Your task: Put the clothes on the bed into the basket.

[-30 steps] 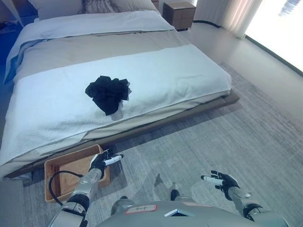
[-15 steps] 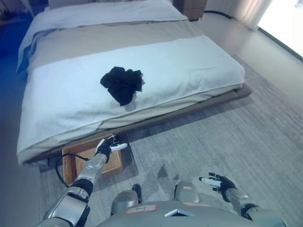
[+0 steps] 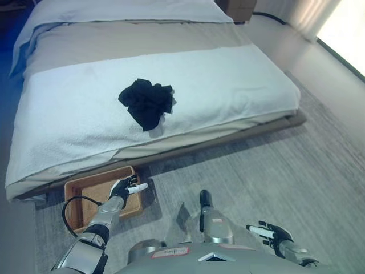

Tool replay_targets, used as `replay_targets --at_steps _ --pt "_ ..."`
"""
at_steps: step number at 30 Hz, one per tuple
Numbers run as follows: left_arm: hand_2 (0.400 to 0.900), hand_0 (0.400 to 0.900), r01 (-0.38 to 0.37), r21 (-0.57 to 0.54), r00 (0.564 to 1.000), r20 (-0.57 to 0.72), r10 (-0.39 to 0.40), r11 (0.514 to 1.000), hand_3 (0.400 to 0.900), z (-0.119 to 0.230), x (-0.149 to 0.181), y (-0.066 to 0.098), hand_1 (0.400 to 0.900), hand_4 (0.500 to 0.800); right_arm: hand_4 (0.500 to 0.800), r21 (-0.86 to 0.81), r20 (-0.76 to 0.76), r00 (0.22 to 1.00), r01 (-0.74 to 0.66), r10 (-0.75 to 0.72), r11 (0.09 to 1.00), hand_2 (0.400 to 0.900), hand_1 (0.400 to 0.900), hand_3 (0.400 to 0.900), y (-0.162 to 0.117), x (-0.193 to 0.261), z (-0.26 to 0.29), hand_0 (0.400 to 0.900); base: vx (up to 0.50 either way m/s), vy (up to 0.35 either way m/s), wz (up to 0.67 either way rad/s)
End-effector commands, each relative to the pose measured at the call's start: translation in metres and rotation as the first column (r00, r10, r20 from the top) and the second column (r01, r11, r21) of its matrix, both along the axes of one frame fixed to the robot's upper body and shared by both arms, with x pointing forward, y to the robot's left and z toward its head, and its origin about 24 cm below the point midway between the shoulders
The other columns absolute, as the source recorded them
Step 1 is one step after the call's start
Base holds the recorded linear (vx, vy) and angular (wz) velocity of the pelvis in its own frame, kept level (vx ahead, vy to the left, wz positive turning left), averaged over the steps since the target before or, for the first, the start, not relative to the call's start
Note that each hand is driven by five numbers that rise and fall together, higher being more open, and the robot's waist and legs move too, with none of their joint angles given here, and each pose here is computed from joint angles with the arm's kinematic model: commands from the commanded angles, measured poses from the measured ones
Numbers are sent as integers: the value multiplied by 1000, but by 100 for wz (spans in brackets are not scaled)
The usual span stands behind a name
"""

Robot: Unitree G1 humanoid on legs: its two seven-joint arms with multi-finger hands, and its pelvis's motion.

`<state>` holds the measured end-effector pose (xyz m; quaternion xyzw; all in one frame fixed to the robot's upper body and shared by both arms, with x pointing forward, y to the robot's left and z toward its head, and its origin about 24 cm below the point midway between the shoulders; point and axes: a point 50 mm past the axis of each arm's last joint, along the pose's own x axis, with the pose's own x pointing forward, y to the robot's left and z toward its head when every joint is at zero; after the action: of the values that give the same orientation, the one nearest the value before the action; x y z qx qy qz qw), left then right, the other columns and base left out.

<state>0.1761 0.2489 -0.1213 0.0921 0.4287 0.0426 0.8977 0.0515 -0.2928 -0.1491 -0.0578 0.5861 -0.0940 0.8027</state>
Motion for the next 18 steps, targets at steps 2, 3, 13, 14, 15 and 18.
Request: replay_targets --at_steps 2,3,13,14,15,18 --pt "900 900 -9 40 958 286 -3 999 900 48 60 11 900 800 800 -88 199 980 -14 32 996 900 900 900 -25 59 25 900 165 -189 13" --pt "900 900 -25 32 956 294 14 999 900 49 61 11 900 800 800 -100 199 980 -8 28 995 900 900 900 -29 60 27 900 193 -203 25" --pt "900 900 -52 -17 913 404 55 998 900 69 86 3 900 800 800 -183 228 972 -10 52 983 900 900 900 -52 72 43 900 129 -182 -8" --pt "900 900 -53 -23 914 402 58 998 900 69 86 2 900 800 800 -186 225 973 -9 52 983 900 900 900 -53 72 43 900 186 -236 -29" --pt "900 900 -60 -26 913 402 65 998 900 69 87 2 900 800 800 -195 221 974 -7 51 981 900 900 900 -55 70 44 900 202 -257 -20" --pt "900 900 -59 -37 913 403 69 998 900 71 93 0 900 800 800 -208 217 976 17 29 978 900 900 900 -61 65 46 900 213 -324 -7"
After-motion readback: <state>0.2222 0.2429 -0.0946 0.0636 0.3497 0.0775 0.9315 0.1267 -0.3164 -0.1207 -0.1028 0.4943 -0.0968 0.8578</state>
